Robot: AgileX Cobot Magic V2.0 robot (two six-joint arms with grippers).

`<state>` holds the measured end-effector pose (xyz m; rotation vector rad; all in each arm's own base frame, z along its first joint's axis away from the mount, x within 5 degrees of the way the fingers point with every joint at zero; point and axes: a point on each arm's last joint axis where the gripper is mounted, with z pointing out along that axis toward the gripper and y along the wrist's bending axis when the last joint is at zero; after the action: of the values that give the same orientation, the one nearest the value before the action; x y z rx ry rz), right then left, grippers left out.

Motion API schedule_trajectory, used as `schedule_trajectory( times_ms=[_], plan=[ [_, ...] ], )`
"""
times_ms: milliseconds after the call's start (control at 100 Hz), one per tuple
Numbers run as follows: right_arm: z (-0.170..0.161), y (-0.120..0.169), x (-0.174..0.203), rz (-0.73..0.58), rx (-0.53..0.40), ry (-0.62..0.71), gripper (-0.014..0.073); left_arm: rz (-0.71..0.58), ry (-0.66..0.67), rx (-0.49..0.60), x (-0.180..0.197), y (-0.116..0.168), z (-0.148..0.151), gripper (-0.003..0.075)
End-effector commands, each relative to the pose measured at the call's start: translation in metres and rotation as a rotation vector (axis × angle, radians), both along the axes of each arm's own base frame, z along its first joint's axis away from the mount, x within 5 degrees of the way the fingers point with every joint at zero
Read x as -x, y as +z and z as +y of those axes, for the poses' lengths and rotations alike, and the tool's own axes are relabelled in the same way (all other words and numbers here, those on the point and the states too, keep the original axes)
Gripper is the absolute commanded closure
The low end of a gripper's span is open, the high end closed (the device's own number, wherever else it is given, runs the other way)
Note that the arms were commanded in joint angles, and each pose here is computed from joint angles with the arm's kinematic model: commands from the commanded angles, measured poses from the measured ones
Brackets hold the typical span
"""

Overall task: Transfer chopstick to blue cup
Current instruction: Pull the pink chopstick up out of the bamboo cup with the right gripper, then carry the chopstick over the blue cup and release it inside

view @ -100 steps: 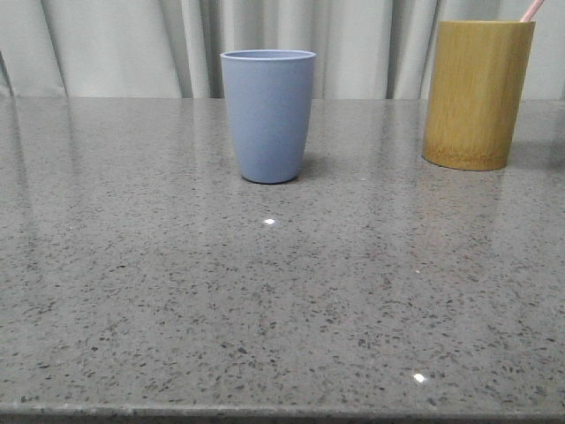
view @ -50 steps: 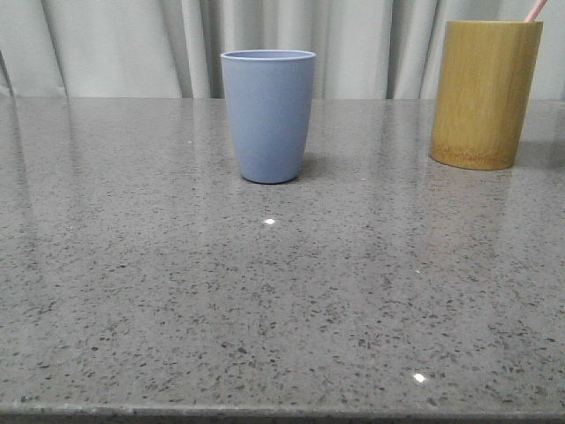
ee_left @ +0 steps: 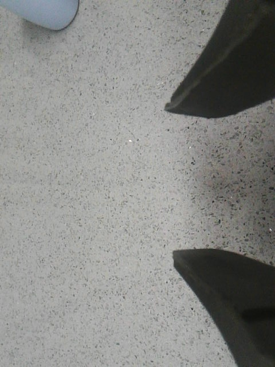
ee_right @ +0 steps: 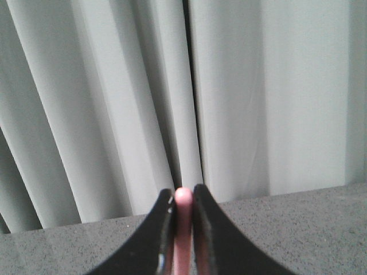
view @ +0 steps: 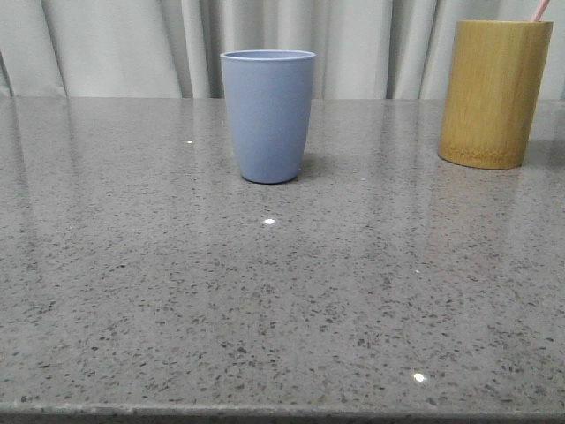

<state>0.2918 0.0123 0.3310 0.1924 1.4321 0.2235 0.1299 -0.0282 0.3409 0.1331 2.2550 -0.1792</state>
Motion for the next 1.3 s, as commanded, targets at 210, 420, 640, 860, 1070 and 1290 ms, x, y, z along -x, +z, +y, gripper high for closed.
schedule_trajectory(
  times_ms=[210,420,640,860,1070,1290],
  plan=[
    [0.005,0.063,-0.004,-0.122,-0.026,0.027,0.0613,-0.094,0.009,0.034,-0.003,0.014,-0.001,0.0246],
    [0.01,0.106,-0.002,-0.047,-0.028,0.063,0.0613,-0.094,0.009,0.034,-0.003,0.014,-0.001,0.0246],
    [0.011,0.159,0.014,-0.044,-0.026,0.086,0.0613,-0.094,0.009,0.034,-0.003,0.014,-0.001,0.0246],
    [0.014,0.196,0.028,-0.049,-0.023,0.11,0.0613,-0.094,0.009,0.034,-0.003,0.014,-0.001,0.0246],
    [0.047,0.199,0.034,-0.052,-0.028,0.238,0.0648,-0.094,0.009,0.034,-0.003,0.014,-0.001,0.0246],
    [0.095,0.191,0.032,-0.048,-0.034,0.404,0.0664,-0.086,0.009,0.033,-0.002,0.014,-0.001,0.0246]
  ],
)
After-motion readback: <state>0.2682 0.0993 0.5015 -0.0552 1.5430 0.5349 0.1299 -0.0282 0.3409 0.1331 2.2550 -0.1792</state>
